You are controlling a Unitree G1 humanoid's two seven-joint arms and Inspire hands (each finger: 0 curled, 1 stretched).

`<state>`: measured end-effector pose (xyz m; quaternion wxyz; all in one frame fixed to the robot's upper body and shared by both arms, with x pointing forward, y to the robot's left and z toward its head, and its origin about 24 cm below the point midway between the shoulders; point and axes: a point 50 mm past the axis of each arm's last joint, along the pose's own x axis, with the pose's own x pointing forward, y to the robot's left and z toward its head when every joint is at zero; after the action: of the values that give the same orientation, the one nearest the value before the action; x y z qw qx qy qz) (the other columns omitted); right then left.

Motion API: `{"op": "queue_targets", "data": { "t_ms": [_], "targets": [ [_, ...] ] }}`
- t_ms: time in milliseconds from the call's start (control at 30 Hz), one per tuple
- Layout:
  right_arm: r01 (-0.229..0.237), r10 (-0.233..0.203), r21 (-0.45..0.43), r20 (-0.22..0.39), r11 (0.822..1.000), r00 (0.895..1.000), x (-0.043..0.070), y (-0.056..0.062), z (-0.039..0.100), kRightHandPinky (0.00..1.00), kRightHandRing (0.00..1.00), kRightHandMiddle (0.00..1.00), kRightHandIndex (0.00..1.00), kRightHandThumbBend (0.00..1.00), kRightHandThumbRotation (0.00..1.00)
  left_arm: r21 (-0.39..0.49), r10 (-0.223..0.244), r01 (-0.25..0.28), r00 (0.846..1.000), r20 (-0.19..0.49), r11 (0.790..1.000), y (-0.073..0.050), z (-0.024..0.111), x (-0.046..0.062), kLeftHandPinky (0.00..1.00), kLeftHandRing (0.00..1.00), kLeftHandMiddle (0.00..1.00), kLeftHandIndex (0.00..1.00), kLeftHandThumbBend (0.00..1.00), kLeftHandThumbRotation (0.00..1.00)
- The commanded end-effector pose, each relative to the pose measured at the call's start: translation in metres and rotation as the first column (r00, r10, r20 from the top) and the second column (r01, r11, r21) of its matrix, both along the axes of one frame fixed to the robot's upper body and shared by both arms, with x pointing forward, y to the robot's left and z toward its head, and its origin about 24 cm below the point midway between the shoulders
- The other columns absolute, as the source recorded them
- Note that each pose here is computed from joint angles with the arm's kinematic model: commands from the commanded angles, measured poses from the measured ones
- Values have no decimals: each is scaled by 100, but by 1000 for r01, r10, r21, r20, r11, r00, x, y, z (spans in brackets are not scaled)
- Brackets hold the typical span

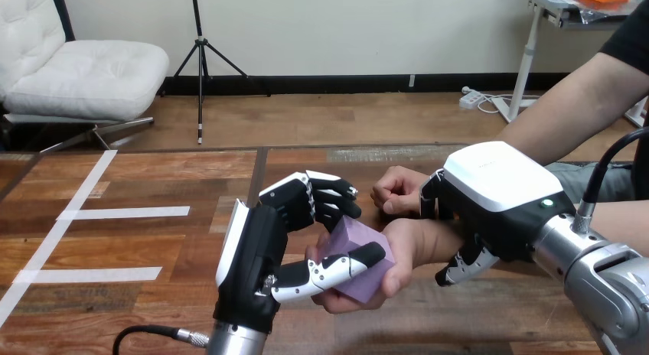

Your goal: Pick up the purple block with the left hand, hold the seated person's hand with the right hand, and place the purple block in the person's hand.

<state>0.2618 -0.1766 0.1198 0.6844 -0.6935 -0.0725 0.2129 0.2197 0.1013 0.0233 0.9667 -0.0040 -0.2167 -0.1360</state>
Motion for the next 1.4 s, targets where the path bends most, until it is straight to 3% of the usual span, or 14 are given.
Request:
{"op": "queue_targets", "data": {
  "t_ms": [0, 467, 867, 1167, 1367],
  "targets": [
    [-38, 31, 60, 124, 997, 992, 2, 8, 29, 35, 41, 47, 46, 78, 0, 7, -32, 32, 999, 7, 999, -8, 0, 1, 38, 44, 51, 54, 76, 9],
    [-34, 28, 43, 122, 998, 992, 1, 8, 29, 36, 41, 47, 47, 77, 0, 12, -40, 40, 999, -1, 999, -5, -2, 0, 38, 44, 51, 55, 76, 8],
    [-29, 32, -18, 130, 999, 991, 0, 8, 27, 26, 33, 40, 56, 80, 0, 43, -51, 52, 999, -17, 998, -3, -4, 0, 41, 46, 53, 57, 75, 10],
    [-24, 26, -25, 119, 999, 993, -1, 8, 25, 26, 36, 45, 63, 82, 0, 76, -62, 65, 998, -32, 995, -1, -5, -1, 43, 49, 56, 61, 77, 16],
    [-24, 30, -47, 132, 999, 991, -1, 7, 24, 36, 49, 56, 66, 81, 0, 82, -60, 61, 998, -15, 995, -1, -5, -2, 45, 52, 60, 63, 79, 18]
  ]
}}
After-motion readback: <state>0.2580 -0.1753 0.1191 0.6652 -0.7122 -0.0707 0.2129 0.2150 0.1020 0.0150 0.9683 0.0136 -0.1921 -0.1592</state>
